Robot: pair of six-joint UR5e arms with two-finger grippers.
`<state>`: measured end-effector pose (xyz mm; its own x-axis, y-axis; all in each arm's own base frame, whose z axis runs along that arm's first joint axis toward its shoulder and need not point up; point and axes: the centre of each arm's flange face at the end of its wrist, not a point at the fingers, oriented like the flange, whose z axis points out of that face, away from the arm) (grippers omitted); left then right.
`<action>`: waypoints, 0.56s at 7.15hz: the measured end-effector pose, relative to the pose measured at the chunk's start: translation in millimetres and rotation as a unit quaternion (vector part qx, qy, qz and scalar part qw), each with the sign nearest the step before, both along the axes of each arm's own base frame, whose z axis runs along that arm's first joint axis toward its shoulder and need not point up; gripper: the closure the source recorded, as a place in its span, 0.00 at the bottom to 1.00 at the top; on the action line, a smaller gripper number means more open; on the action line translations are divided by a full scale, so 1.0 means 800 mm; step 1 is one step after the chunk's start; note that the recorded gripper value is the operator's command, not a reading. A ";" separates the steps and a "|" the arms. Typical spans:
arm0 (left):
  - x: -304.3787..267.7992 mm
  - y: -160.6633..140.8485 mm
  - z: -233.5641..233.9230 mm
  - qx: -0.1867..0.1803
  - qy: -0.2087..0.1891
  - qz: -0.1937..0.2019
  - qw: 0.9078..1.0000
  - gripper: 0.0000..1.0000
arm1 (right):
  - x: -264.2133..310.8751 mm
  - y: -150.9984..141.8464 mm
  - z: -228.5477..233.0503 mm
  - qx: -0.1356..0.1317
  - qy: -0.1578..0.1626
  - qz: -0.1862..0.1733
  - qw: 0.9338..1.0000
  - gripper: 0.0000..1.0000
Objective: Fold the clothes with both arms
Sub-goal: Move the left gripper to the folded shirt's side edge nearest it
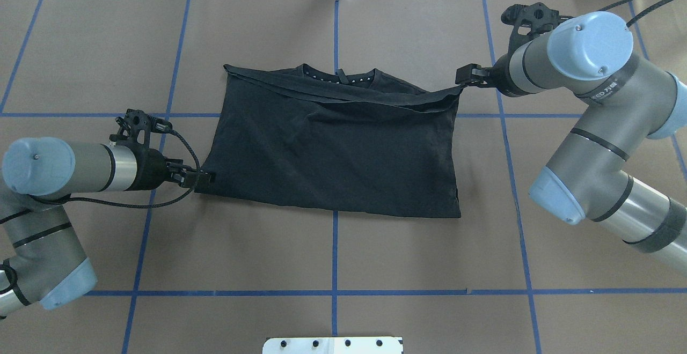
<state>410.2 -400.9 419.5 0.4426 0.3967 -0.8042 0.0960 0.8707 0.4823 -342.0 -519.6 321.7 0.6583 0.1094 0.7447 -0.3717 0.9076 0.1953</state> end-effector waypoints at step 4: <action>0.025 0.023 0.012 -0.011 0.000 0.018 1.000 0.30 | -0.001 0.000 0.000 0.002 0.001 -0.002 1.000 0.00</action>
<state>429.9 -382.9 428.8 0.4277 0.3948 -0.8131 0.0642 0.8840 0.4630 -342.6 -519.9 321.9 0.6610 0.1040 0.7432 -0.3672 0.9085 0.1995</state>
